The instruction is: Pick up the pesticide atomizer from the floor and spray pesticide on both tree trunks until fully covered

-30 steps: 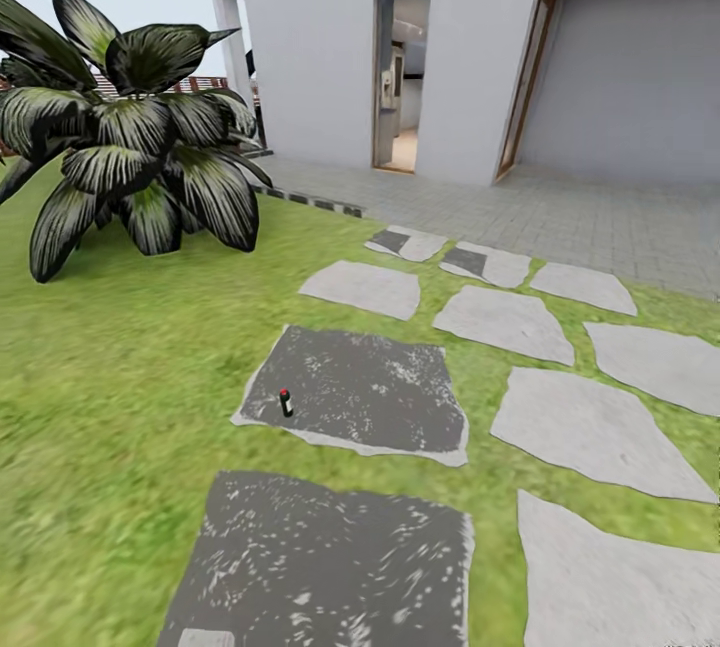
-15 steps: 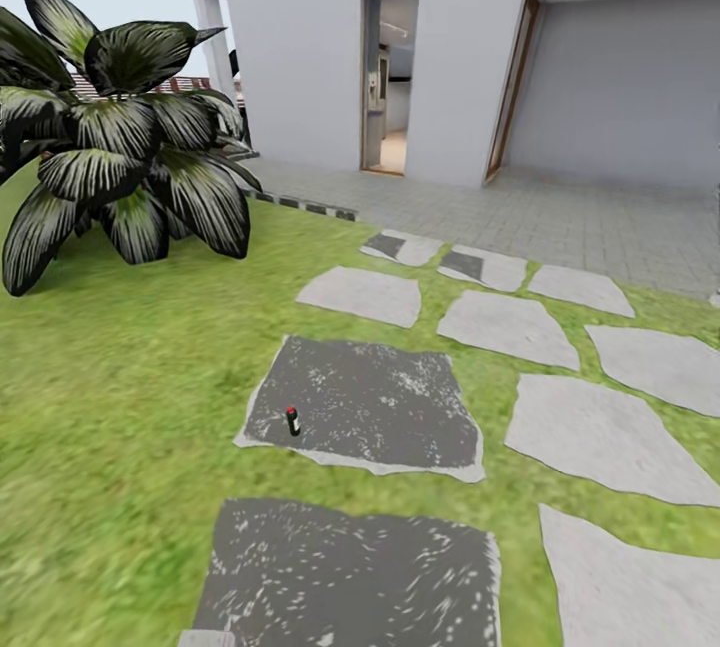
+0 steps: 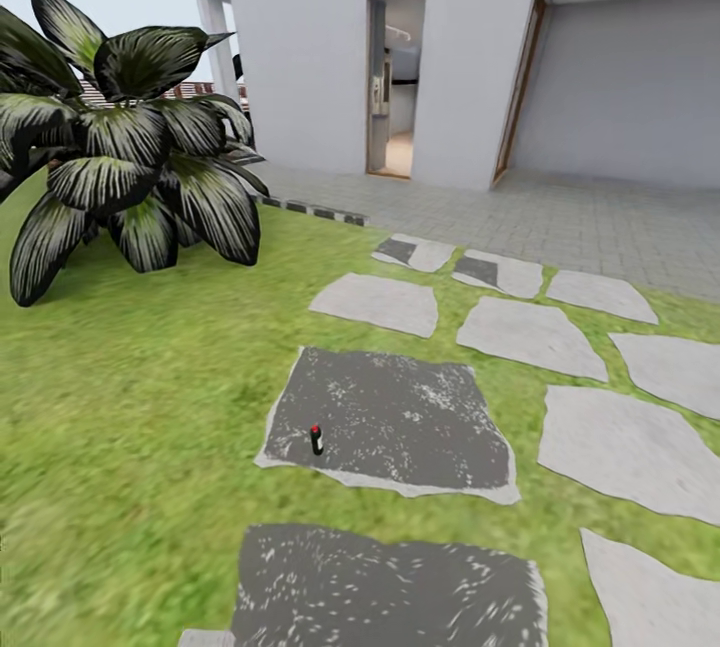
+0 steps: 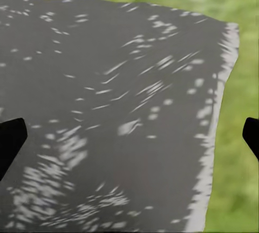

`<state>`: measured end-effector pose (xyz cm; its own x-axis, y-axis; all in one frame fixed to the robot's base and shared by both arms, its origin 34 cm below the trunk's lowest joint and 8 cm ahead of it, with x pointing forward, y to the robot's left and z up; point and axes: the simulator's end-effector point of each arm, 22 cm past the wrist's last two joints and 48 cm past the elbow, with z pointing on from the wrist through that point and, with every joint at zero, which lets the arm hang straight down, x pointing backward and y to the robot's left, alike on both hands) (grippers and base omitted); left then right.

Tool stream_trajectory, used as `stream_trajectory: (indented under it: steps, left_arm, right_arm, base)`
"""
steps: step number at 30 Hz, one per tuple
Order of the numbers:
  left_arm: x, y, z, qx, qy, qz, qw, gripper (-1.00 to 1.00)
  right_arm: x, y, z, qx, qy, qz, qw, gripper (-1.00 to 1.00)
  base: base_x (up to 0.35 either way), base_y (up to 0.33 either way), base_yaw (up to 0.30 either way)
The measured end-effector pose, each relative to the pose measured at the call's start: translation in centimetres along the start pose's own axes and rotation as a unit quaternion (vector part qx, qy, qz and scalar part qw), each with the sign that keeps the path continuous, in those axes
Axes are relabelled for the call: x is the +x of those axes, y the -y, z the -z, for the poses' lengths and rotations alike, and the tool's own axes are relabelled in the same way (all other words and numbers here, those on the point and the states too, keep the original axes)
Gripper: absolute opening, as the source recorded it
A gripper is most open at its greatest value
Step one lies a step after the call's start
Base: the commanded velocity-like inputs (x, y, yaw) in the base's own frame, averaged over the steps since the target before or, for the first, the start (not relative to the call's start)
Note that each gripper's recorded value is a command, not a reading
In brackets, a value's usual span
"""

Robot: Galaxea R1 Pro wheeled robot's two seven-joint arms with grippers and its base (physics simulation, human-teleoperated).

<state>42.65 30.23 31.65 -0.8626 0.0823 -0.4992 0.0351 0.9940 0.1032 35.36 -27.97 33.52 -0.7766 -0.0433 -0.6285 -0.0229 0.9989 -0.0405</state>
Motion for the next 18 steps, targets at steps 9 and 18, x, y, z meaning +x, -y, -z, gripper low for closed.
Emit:
stream_trajectory:
  steps: [9,18]
  left_arm:
    - [0.0,0.0,0.0,0.0,0.0,0.0,1.0,1.0]
    - [0.0,0.0,0.0,0.0,0.0,0.0,1.0,1.0]
  right_arm:
    - [0.06,0.01,0.01,0.0,-0.001,0.0,1.0,1.0]
    - [0.06,0.01,0.01,0.0,-0.001,0.0,1.0,1.0]
  base:
    - [0.229,0.279,0.0]
    - [0.24,0.255,0.0]
